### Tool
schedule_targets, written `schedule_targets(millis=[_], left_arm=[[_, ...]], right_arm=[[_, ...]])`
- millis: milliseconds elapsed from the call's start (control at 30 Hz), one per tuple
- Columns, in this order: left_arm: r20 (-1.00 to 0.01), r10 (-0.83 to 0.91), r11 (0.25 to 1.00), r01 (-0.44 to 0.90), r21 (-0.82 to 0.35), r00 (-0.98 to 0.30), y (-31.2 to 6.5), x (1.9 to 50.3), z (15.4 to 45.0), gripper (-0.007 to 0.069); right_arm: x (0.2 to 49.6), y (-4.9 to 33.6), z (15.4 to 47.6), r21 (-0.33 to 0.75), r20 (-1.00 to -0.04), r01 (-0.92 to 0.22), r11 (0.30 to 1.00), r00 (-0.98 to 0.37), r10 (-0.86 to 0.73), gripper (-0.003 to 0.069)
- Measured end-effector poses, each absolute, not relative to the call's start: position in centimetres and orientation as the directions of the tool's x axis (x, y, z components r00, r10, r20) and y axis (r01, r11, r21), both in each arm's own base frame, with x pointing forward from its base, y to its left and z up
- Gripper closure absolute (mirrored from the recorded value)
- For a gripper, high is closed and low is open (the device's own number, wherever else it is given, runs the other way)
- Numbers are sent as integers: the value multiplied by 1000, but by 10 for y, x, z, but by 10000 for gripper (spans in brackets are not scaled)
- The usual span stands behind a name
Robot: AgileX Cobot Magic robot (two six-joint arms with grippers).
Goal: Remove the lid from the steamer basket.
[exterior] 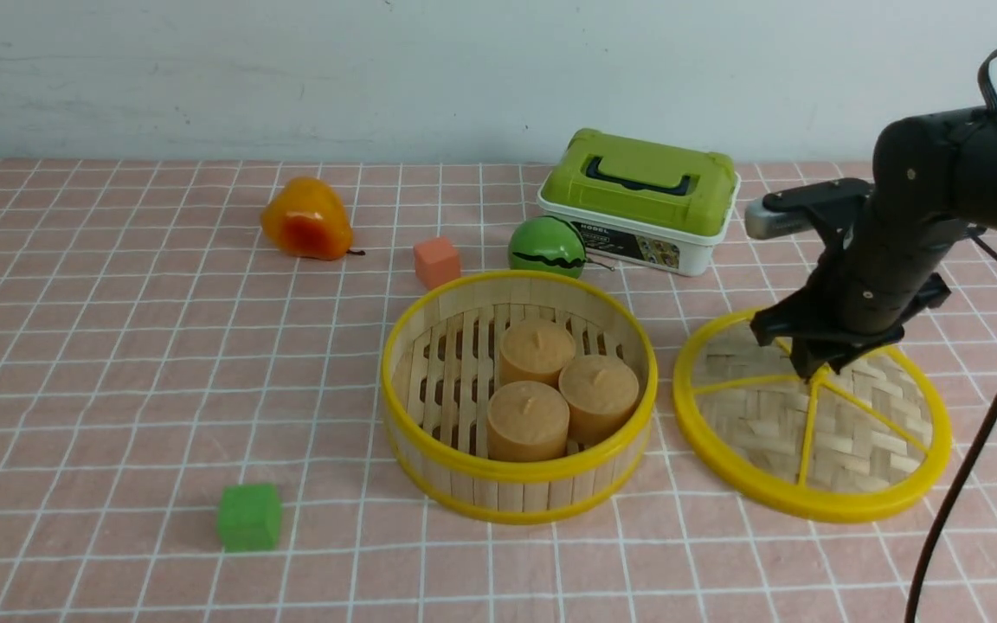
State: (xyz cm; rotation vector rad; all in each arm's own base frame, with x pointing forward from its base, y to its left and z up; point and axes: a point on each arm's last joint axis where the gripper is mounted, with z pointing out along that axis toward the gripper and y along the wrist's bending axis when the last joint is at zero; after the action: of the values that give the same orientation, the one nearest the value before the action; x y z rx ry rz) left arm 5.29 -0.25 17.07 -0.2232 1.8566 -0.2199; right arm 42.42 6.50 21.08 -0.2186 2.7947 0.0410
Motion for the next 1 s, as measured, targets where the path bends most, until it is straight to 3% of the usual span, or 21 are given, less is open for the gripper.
schedule_targets(millis=[133,167,300,400,533,600,667,867,1000], left_arm=[[-920,-264,964,-42,-263,-289,-3,53,171,386],[-920,-264,964,-42,-263,-289,-3,53,171,386],[-920,-264,964,-42,-263,-289,-3,53,171,386],[-920,-264,964,-42,-263,-289,-3,53,171,386],[-920,-264,964,-42,-263,-289,-3,53,171,386],[-920,-264,964,-42,-263,-289,-3,53,171,386],[-920,-264,964,-42,-263,-289,-3,53,171,386],[-920,-264,964,-42,-263,-289,-3,53,171,386],[-920,-264,964,-42,-263,-289,-3,53,171,386]], right_arm=[[416,64,232,3,-350,-157,988,-925,-146,322],[407,63,258,8,-393,-165,986,-907,-148,314],[383,62,313,23,-506,-198,980,-847,-160,334],[331,59,378,36,-652,-247,968,-740,-164,419],[266,50,408,28,-750,-257,966,-644,-149,554],[228,44,413,20,-796,-254,967,-589,-139,635],[190,37,416,11,-846,-251,968,-519,-125,670],[101,24,407,-8,-928,-246,969,-359,-99,681],[71,19,393,-13,-947,-246,969,-308,-91,683]])
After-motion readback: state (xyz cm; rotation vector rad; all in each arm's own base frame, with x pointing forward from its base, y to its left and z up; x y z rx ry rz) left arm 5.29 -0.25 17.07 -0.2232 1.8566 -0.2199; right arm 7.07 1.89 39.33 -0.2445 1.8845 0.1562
